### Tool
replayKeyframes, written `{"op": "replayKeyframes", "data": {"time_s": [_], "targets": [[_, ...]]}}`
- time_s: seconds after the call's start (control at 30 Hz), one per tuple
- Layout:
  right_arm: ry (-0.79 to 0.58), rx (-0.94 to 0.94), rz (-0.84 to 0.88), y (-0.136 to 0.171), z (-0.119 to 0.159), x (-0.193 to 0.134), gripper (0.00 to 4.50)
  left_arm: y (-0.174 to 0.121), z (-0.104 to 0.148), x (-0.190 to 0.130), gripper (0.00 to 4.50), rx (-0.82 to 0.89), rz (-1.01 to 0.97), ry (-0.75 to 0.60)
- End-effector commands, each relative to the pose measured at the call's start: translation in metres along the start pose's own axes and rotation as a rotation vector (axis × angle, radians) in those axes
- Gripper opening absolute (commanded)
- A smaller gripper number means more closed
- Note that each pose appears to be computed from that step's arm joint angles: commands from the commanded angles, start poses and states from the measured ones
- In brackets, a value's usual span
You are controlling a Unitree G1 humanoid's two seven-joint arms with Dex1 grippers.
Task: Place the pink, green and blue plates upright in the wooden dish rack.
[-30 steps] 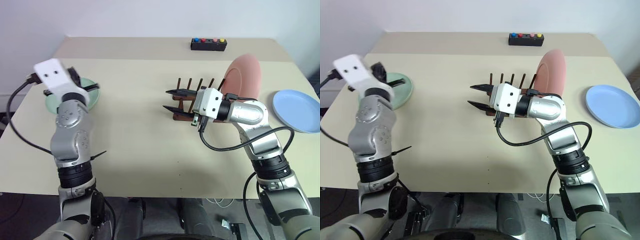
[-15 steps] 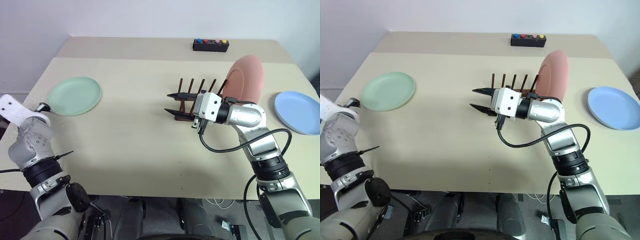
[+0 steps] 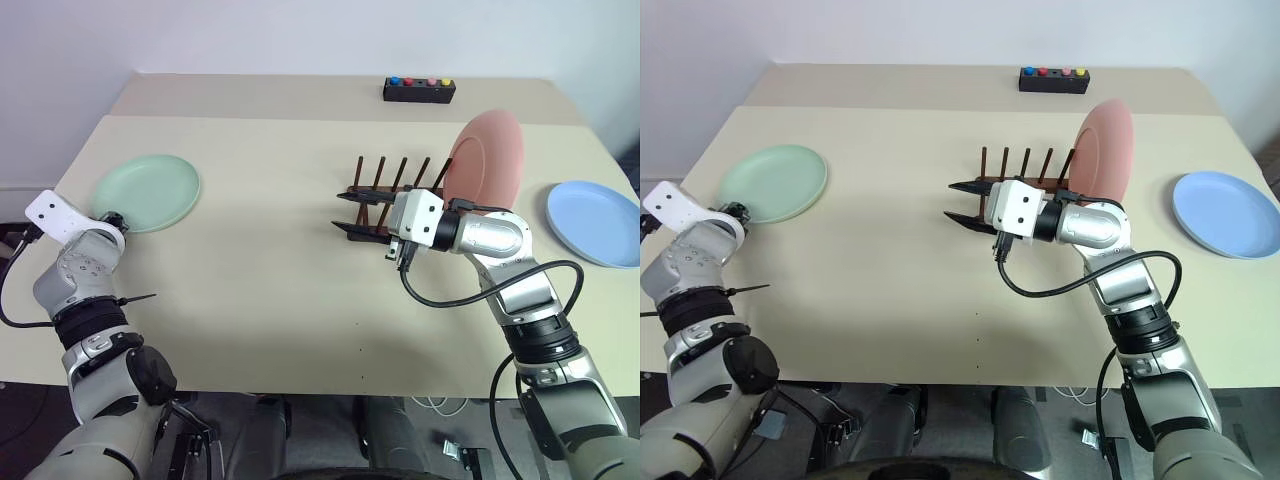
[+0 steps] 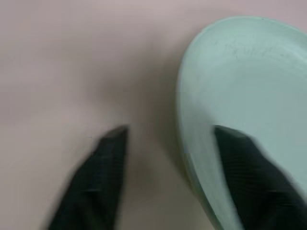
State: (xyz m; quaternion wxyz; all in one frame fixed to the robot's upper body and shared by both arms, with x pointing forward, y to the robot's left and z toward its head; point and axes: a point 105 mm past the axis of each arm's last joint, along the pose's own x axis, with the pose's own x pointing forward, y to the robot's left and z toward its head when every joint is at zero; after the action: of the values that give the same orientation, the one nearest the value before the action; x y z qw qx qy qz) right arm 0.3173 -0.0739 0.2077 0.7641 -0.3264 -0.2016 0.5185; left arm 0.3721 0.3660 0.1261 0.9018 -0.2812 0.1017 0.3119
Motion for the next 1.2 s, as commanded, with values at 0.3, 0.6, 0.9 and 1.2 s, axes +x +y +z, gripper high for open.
{"op": "replayKeyframes", "data": {"time_s": [0.3,0.6,0.9,1.2], "targets": [[-0.016,-0.042,-0.015,-0.006,0.008,-0.004,1.85,-0.029,0.03,-0.016,0.06,-0.048,-0.139,-0.137],[-0.01,-0.109,-0.018,-0.007,0.012,0.001,1.85,-0.096,0.04,-0.076,0.06,0.027,-0.366,-0.37],[-0.004,-0.395,-0.098,-0.025,0.024,0.019,1.85,-0.186,0.013,-0.164,0.06,0.19,-0.624,-0.559],[0.069,-0.577,-0.087,-0.022,0.012,0.031,1.85,-0.217,-0.007,-0.205,0.06,0.313,-0.783,-0.622]]}}
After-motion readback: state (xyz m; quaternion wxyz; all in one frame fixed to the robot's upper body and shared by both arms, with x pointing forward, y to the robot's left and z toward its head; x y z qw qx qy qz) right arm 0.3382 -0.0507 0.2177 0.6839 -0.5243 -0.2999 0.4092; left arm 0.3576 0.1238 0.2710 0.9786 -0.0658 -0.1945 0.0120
